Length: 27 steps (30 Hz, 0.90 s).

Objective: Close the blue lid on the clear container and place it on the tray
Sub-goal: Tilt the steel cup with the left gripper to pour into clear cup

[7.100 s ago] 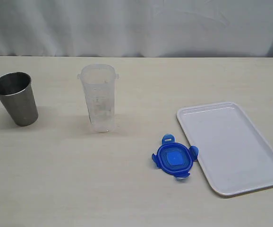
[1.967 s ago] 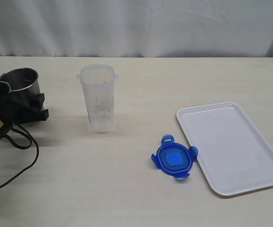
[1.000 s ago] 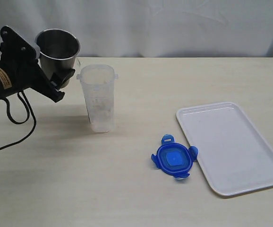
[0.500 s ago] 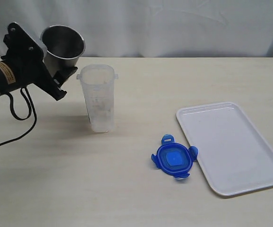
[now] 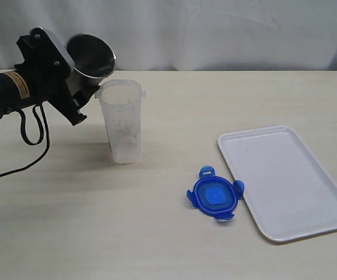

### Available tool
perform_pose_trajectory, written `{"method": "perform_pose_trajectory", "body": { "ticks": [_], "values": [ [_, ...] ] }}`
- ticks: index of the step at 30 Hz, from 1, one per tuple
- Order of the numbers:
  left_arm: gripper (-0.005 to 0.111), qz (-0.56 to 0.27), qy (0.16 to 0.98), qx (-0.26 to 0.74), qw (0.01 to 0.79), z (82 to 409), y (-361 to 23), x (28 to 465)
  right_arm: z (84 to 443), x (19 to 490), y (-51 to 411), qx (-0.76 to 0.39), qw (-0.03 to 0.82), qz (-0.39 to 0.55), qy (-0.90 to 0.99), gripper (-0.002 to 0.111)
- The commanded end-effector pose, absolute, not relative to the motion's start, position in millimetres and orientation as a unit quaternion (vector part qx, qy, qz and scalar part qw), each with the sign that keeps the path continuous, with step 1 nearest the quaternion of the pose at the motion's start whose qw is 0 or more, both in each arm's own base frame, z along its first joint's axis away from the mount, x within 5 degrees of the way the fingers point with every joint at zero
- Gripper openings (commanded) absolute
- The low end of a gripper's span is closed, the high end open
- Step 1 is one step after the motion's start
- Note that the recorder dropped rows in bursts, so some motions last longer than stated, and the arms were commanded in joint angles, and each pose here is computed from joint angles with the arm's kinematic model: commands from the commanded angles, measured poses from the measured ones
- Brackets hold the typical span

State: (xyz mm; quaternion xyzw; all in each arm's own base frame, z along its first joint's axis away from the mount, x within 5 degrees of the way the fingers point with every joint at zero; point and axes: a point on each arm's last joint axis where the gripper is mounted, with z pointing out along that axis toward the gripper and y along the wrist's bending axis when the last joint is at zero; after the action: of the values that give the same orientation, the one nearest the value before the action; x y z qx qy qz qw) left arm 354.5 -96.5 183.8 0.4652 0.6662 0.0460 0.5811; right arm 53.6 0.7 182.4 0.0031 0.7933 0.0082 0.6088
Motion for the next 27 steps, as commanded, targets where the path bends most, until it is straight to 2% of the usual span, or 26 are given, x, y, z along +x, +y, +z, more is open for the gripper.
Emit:
{"method": "perform_pose_trajectory", "body": {
  "ticks": [1,17,27],
  "values": [
    [0.0,0.071,0.628,0.482,0.607,197.0,-99.4,356.4,182.0,53.4,0.8,0.005,0.61,0.01,0.792,0.005],
    [0.0,0.124,0.588,0.535,0.594,196.1,-98.8,356.4,182.0,53.4,0.8,0.005,0.61,0.01,0.792,0.005],
    [0.0,0.128,0.583,0.539,0.594,196.3,-98.9,356.4,182.0,53.4,0.8,0.005,0.61,0.01,0.792,0.005]
  ]
}}
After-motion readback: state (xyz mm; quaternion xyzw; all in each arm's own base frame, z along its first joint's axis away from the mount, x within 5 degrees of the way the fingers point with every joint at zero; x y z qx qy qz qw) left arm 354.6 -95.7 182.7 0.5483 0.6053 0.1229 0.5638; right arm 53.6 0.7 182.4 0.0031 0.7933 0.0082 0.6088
